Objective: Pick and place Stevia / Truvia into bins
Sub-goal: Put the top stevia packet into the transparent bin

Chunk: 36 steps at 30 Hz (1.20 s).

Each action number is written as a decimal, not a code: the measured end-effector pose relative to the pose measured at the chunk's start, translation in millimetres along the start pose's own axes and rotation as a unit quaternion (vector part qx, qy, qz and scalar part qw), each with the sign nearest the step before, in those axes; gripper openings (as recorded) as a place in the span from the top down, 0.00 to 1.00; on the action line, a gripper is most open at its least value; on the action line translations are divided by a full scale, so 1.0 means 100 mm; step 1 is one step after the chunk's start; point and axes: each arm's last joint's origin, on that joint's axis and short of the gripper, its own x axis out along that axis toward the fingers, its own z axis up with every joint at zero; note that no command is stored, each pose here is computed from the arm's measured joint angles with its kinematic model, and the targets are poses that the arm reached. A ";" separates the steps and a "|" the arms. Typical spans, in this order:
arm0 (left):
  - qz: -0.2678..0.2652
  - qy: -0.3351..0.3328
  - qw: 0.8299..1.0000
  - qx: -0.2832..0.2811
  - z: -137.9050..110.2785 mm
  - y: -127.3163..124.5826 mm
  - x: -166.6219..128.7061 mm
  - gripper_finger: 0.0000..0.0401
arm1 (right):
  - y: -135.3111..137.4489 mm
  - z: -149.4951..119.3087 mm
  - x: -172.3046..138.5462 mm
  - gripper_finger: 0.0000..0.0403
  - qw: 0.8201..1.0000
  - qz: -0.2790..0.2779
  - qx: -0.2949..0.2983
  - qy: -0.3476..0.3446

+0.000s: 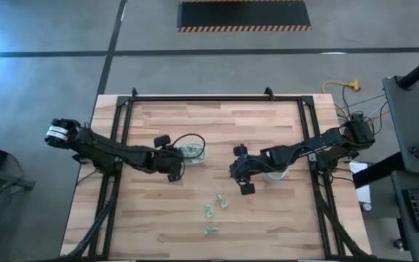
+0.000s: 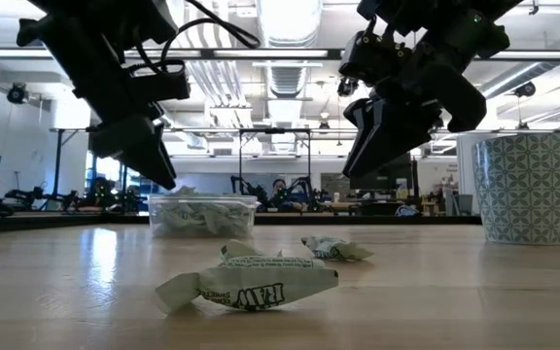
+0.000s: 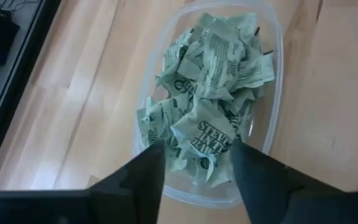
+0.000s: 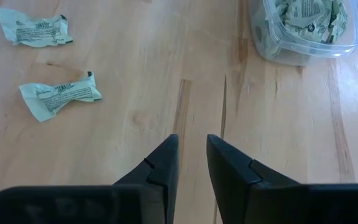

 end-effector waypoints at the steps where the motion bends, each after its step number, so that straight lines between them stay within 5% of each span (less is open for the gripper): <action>1: 0.000 -0.001 1.000 -0.001 0.00 0.00 -0.01 0.57 | 0.00 0.00 0.00 0.82 1.000 0.000 0.000 0.000; 10: -0.062 -0.026 0.997 -0.043 0.05 0.07 -0.20 0.50 | 0.03 0.01 0.00 0.81 0.998 0.056 0.023 -0.010; 21: -0.112 -0.064 0.991 -0.041 0.03 -0.08 -0.44 0.50 | 0.34 -0.01 0.02 0.76 0.978 0.156 -0.005 -0.140; 26: -0.098 -0.069 0.992 -0.041 0.03 -0.07 -0.44 0.50 | 0.50 -0.03 0.07 0.74 0.966 0.171 -0.021 -0.191; 36: -0.100 -0.080 0.991 -0.035 0.05 -0.08 -0.45 0.50 | 0.49 -0.02 0.38 0.71 0.978 0.127 0.000 -0.163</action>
